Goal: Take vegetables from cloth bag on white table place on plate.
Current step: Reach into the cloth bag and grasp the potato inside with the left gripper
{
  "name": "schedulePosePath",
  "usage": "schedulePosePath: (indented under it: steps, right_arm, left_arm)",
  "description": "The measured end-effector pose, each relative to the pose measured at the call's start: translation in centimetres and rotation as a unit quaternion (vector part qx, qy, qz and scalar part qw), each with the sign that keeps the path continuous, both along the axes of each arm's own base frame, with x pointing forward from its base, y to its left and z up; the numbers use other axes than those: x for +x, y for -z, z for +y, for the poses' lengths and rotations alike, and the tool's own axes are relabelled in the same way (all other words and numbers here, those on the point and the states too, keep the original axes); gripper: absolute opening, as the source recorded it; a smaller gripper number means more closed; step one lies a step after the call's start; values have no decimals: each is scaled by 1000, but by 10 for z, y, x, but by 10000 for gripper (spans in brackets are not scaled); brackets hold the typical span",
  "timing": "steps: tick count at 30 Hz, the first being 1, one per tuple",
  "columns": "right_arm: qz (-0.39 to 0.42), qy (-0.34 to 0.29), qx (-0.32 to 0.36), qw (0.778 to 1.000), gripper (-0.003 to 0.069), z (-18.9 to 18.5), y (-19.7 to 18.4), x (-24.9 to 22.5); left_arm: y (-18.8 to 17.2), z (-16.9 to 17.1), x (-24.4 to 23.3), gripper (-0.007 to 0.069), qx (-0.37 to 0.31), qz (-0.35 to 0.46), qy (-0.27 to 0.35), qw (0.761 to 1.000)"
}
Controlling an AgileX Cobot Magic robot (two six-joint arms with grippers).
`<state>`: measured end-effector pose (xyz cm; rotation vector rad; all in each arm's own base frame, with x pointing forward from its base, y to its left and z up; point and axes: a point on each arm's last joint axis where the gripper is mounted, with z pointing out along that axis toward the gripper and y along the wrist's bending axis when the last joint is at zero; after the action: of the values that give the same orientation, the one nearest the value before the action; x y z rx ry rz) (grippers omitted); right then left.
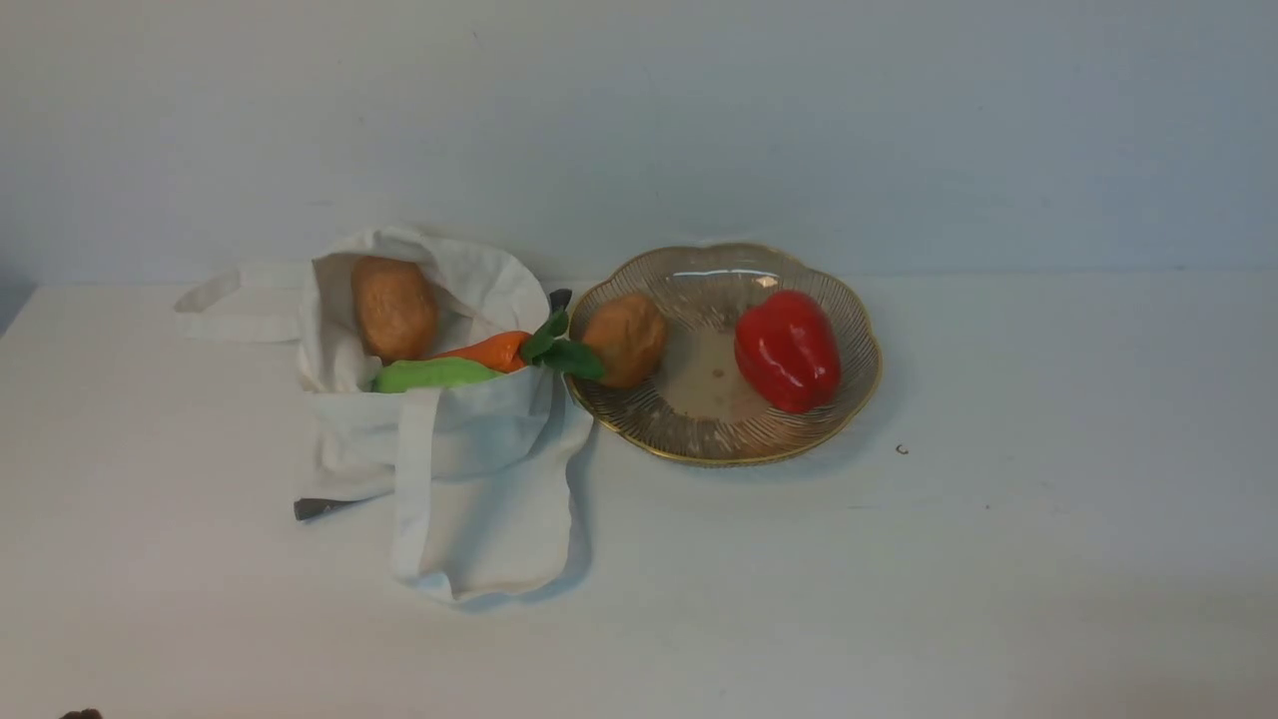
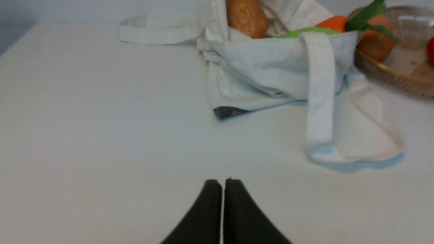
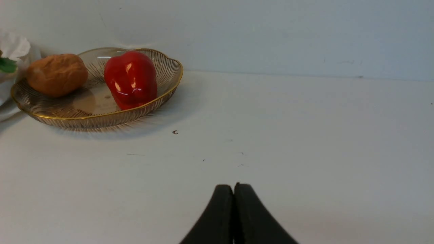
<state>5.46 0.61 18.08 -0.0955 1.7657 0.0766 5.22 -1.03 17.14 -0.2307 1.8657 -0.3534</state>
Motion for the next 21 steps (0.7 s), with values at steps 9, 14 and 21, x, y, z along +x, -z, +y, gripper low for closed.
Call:
schedulePosePath:
  steps: [9, 14, 21]
  right_arm:
    - [0, 0, 0, 1000, -15, 0, 0, 0]
    - [0, 0, 0, 1000, -15, 0, 0, 0]
    - [0, 0, 0, 1000, -15, 0, 0, 0]
  left_arm:
    - [-12, -19, -2, -5, -443, 49, -4, 895]
    - [-16, -22, -3, -5, -421, 34, 23, 906]
    - [-90, -36, -9, -5, -276, 22, 145, 950]
